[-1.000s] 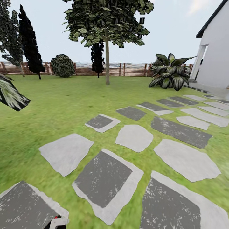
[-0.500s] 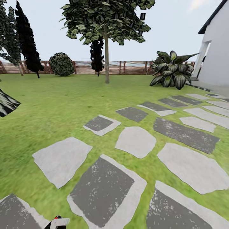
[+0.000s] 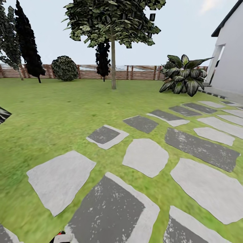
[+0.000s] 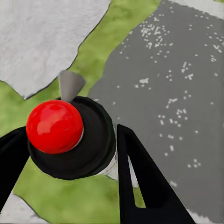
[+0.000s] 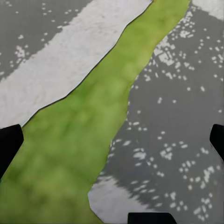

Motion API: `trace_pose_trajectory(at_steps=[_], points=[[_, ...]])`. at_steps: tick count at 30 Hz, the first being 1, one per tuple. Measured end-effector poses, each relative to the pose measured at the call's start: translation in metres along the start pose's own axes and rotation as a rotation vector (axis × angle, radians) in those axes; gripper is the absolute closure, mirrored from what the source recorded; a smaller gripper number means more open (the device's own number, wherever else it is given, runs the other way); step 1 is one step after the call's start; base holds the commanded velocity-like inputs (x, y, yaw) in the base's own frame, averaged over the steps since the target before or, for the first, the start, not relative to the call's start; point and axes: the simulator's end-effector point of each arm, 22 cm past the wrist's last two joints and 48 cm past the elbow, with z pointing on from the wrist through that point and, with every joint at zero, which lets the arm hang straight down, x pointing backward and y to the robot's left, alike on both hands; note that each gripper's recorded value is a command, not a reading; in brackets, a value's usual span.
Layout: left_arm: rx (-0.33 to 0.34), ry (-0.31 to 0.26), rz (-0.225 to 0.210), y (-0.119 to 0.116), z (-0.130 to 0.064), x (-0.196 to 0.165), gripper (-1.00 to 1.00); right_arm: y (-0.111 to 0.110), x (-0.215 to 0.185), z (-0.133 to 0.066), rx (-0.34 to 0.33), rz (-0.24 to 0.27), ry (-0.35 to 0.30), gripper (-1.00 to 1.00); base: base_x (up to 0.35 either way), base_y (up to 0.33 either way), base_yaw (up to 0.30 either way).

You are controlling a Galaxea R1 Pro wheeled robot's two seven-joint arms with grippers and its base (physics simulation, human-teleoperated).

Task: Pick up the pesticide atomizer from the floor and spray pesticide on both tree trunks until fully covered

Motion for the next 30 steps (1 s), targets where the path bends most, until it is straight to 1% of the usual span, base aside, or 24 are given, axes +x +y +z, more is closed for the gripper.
trace_pose_trajectory(at_steps=[30], points=[[-0.006,0.000,-0.001,0.0032,-0.0016,0.0015,1.00,0.0000,0.0000,0.0000,0.000,0.000,0.000,-1.00,0.340,0.000,0.000]])
